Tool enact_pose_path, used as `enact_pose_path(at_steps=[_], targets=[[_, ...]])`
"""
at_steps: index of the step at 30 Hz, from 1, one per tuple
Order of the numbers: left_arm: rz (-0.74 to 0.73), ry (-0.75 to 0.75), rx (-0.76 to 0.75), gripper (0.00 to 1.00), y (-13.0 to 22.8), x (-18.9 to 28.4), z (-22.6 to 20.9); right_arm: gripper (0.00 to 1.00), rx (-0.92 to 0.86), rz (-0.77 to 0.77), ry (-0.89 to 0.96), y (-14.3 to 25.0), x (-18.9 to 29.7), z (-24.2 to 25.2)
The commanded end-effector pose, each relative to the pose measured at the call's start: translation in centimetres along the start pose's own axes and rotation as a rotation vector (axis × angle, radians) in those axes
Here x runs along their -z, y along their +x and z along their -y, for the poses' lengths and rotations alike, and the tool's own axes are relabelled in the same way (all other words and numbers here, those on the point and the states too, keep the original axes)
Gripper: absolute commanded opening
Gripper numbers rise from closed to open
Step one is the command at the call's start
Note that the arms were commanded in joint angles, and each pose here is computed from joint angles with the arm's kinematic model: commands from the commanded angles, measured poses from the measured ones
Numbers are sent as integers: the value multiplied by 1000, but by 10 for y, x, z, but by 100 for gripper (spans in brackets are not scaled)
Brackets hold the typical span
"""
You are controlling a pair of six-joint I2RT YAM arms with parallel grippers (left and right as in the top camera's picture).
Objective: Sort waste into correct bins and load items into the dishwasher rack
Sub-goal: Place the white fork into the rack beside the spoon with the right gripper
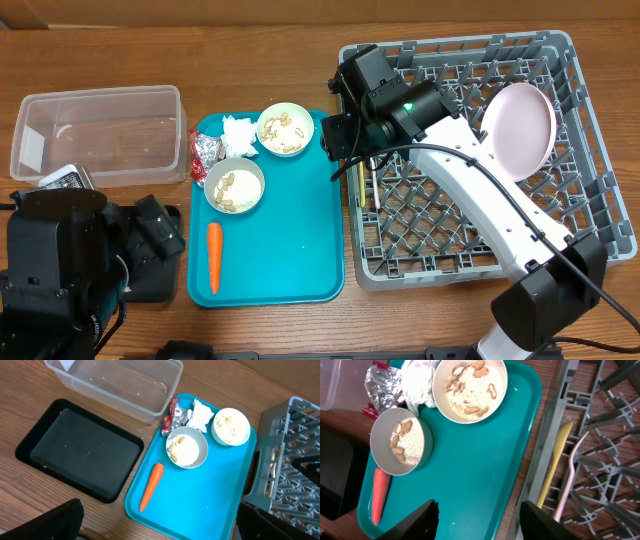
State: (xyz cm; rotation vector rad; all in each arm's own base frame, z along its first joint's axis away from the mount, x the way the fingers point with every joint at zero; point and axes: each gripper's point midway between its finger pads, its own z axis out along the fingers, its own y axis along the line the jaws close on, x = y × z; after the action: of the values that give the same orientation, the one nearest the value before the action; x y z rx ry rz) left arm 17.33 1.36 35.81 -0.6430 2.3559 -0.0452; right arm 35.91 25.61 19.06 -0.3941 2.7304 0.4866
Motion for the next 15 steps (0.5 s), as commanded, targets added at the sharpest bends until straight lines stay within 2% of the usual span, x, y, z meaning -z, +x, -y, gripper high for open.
enact_pose_path(at_steps=[1, 4, 9, 12, 15], targets=[[-9, 29, 30, 100, 0, 1, 5, 56, 8, 19, -58, -4, 11, -14], [-47, 47, 24, 100, 5, -3, 11, 56, -1, 16, -54, -3, 12, -13], [-200, 55, -47, 100, 27, -31, 23, 56, -172, 78, -19, -17, 30, 13], [-274, -5, -96, 100, 37, -53, 20, 58, -167, 106, -70, -21, 50, 15], [-343, -70, -107, 100, 49, -72, 14, 59, -164, 133, -34, -21, 63, 24]])
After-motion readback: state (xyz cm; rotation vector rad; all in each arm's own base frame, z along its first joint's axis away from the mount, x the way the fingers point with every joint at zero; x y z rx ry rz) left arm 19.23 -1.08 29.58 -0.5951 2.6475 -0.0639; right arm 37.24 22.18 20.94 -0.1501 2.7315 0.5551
